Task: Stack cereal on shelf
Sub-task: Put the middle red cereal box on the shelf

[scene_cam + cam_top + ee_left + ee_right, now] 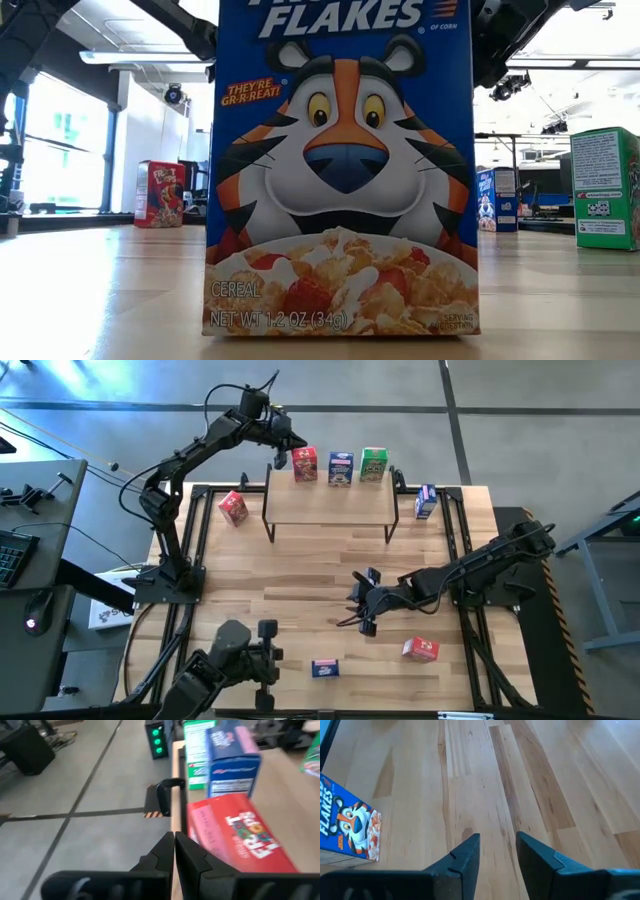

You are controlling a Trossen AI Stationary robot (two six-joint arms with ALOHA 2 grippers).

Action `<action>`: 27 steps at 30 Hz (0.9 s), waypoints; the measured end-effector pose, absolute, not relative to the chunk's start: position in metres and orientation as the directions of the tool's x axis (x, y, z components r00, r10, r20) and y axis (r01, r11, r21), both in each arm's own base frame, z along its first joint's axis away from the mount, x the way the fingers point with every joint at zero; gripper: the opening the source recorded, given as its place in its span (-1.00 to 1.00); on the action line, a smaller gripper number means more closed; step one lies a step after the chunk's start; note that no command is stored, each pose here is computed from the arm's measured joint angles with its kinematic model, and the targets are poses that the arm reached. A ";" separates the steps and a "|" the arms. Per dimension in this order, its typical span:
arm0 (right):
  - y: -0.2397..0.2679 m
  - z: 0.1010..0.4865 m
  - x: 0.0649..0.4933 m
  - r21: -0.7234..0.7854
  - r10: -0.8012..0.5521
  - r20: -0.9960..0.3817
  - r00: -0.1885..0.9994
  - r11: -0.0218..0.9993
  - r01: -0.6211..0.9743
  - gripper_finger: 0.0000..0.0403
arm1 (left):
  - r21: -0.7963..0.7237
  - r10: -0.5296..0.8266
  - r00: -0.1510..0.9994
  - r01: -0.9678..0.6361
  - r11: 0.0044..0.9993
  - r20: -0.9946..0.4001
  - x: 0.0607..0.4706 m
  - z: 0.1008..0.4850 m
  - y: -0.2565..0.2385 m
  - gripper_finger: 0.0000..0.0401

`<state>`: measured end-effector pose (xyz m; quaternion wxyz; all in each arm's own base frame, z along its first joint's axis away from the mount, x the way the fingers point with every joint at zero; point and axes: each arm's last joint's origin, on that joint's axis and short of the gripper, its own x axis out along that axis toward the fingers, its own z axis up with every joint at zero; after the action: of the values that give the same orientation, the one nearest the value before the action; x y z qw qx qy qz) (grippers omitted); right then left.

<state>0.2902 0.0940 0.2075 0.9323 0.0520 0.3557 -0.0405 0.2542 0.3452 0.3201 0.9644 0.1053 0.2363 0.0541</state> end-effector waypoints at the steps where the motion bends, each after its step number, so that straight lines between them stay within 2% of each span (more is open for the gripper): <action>1: 0.094 0.208 0.290 0.071 -0.033 -0.666 0.745 0.992 0.107 -0.39 | 0.217 0.133 0.888 -0.039 0.975 -0.440 0.254 0.320 0.344 -0.97; 17: 0.095 0.208 0.291 0.060 -0.027 -0.660 0.751 0.994 0.088 -0.39 | 0.160 0.022 0.913 0.048 0.986 -0.406 0.256 0.320 0.339 -0.97; 21: 0.095 0.209 0.292 0.062 -0.025 -0.653 0.757 0.994 0.086 -0.39 | 0.183 0.071 0.912 0.005 0.983 -0.405 0.256 0.321 0.342 -0.97; 27: 0.095 0.209 0.292 0.064 -0.025 -0.652 0.758 0.994 0.088 -0.39 | 0.240 0.238 0.869 -0.143 0.960 -0.435 0.249 0.326 0.350 -0.97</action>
<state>0.2917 0.0947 0.2091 0.9363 0.0451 0.3469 -0.0300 0.2491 0.3502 0.3260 0.9614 0.1003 0.2363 0.0990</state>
